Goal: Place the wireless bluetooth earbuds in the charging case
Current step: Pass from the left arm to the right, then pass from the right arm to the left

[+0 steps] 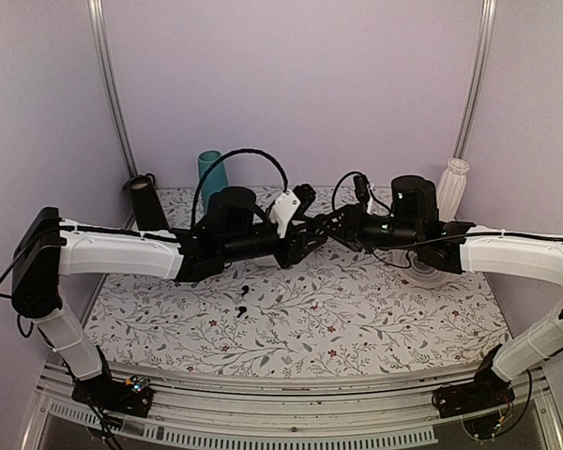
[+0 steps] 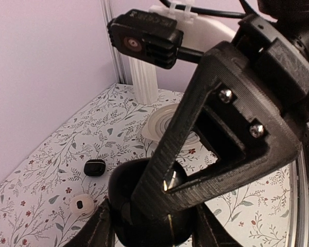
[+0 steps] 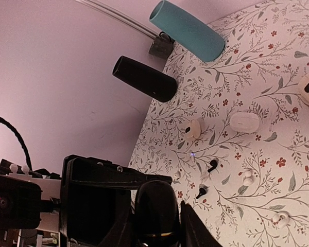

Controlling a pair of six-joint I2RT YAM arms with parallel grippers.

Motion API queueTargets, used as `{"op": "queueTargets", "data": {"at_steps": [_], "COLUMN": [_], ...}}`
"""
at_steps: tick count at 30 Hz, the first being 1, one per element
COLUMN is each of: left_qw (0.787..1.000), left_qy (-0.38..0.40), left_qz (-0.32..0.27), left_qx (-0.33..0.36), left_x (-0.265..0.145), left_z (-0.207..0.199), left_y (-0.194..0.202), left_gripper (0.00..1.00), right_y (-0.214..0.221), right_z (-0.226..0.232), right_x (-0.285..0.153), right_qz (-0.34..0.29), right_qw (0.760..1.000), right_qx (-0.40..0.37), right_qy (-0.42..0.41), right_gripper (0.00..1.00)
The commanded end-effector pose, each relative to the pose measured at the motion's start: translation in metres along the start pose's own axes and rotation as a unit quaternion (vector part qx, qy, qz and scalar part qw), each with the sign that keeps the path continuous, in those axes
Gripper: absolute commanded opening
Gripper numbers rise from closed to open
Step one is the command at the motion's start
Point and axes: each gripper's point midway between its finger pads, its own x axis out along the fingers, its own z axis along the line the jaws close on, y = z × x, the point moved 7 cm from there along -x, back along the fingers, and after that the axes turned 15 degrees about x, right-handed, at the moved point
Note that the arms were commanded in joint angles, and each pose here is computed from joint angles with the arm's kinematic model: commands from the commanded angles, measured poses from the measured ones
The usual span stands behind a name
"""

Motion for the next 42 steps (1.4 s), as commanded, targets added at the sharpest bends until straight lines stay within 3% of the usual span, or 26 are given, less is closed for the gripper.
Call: {"op": "queueTargets", "data": {"at_steps": [1,3,5,12,16,19,23,29,39,42], "left_qw": [1.000,1.000,1.000,0.998,0.993,0.981,0.950,0.900,0.754,0.730], "left_qy": [0.005,0.001,-0.006,-0.048,-0.071,-0.110,-0.173,-0.239,-0.401,-0.431], "left_qz": [-0.010,-0.010,-0.012,-0.017,-0.017,-0.056,-0.103,-0.094,-0.025,-0.017], "left_qx": [0.010,0.011,0.014,0.042,0.091,0.147,0.238,0.352,0.519,0.531], "left_x": [0.002,0.001,-0.001,-0.010,-0.015,-0.029,-0.051,-0.055,-0.041,-0.041], "left_z": [-0.004,-0.004,-0.004,-0.001,0.000,-0.002,-0.009,-0.011,-0.018,-0.019], "left_y": [-0.010,-0.010,-0.011,-0.008,-0.007,-0.010,-0.004,-0.009,-0.010,-0.014], "left_gripper": [0.26,0.31,0.43,0.71,0.77,0.80,0.82,0.80,0.82,0.82], "right_y": [-0.005,-0.005,-0.006,-0.009,-0.016,-0.023,-0.026,-0.024,-0.013,-0.012], "right_z": [0.010,0.011,0.012,0.018,0.021,0.027,0.037,0.047,0.055,0.054], "right_x": [-0.009,-0.010,-0.012,-0.019,-0.027,-0.031,-0.036,-0.043,-0.044,-0.044], "right_qz": [-0.016,-0.017,-0.017,-0.024,-0.036,-0.029,-0.011,0.013,0.073,0.078], "right_qw": [1.000,1.000,1.000,0.999,0.999,0.999,0.998,0.998,0.994,0.994], "right_qx": [0.001,0.005,0.008,0.017,0.019,0.022,0.025,0.024,0.015,0.015], "right_qy": [-0.021,-0.022,-0.025,-0.032,-0.035,-0.039,-0.052,-0.055,-0.080,-0.077], "right_gripper": [0.23,0.12,0.05,0.03,0.03,0.03,0.03,0.03,0.03,0.03]}}
